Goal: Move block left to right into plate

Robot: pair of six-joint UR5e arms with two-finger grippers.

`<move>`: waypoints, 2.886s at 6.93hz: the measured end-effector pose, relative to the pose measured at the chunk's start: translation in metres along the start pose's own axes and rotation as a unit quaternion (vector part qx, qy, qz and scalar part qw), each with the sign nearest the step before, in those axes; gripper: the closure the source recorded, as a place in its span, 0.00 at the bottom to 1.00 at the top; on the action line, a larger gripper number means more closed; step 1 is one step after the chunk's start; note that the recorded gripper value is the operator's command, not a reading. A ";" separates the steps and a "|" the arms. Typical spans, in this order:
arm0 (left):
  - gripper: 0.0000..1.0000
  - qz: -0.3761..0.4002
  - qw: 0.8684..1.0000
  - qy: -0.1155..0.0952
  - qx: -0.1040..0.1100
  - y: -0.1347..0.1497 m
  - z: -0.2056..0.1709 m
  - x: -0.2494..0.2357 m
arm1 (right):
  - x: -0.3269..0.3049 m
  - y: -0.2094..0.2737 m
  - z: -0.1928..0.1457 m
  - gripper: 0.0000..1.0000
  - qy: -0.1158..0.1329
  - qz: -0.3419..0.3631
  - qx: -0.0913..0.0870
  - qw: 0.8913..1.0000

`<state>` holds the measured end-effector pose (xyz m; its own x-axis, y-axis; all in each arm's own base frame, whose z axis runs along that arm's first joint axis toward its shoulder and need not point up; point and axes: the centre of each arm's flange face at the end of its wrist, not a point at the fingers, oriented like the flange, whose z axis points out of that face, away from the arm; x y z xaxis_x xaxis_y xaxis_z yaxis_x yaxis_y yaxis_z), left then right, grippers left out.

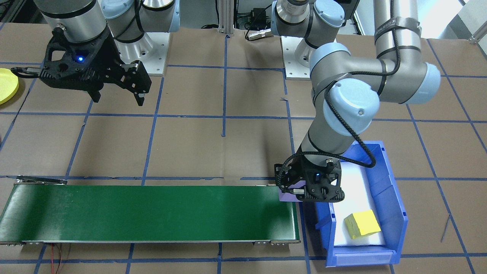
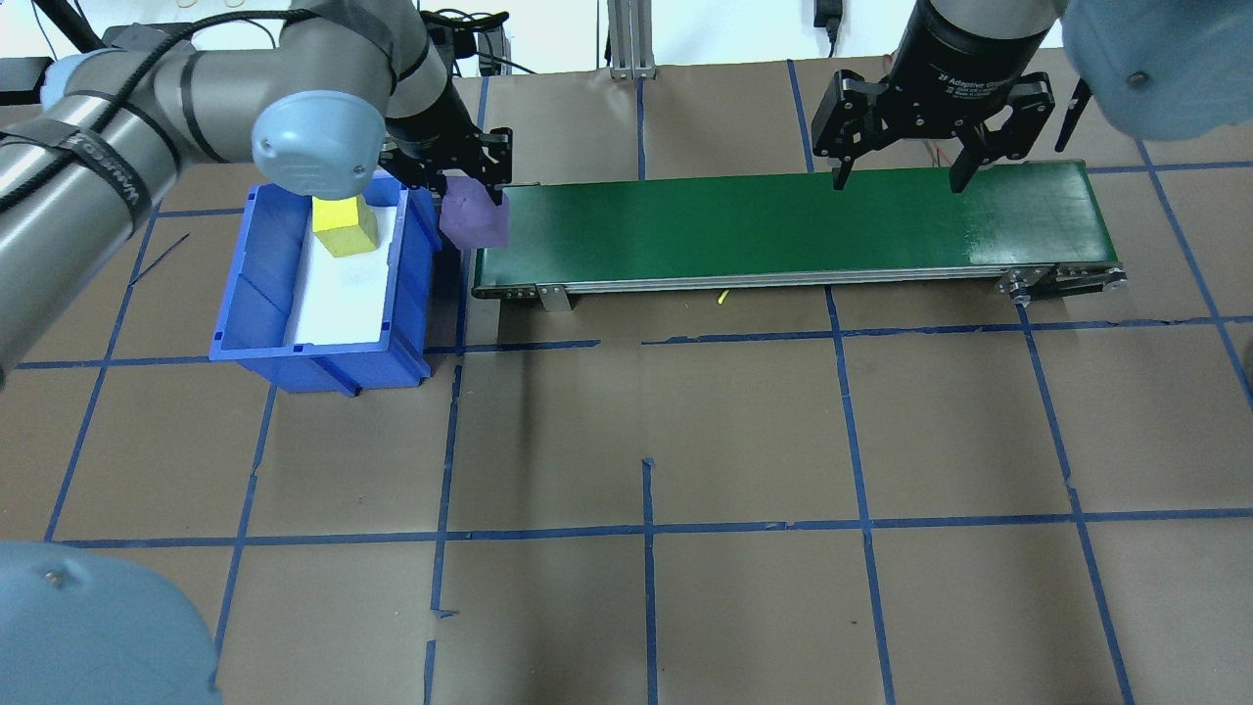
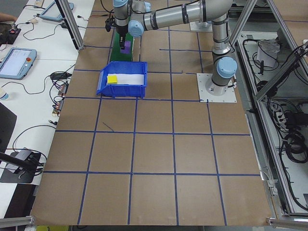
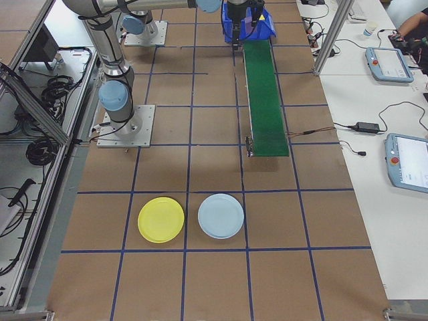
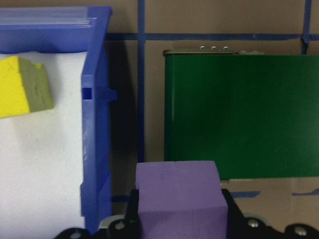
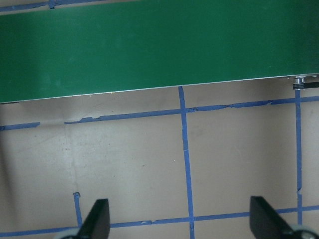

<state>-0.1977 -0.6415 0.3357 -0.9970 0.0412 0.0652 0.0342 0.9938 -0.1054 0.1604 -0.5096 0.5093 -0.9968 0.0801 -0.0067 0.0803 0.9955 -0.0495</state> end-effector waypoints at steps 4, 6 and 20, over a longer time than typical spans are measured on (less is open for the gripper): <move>0.22 0.012 1.000 0.005 0.009 -0.010 0.040 0.018 | 0.001 0.000 0.003 0.00 0.002 -0.003 -0.004 1.000; 0.00 0.015 0.999 0.024 0.033 -0.013 0.046 0.023 | 0.001 0.001 0.008 0.00 0.004 -0.003 -0.010 1.000; 0.08 -0.110 0.994 -0.026 -0.001 -0.048 0.087 -0.228 | 0.226 -0.030 0.034 0.00 0.042 0.157 -0.046 0.986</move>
<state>0.0218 -0.7078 0.2400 -0.9825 -0.1831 0.0351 -0.1856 0.9783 -0.0917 -0.0674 -0.5236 0.4755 -0.9202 0.3842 0.0750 0.3873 0.9214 0.0317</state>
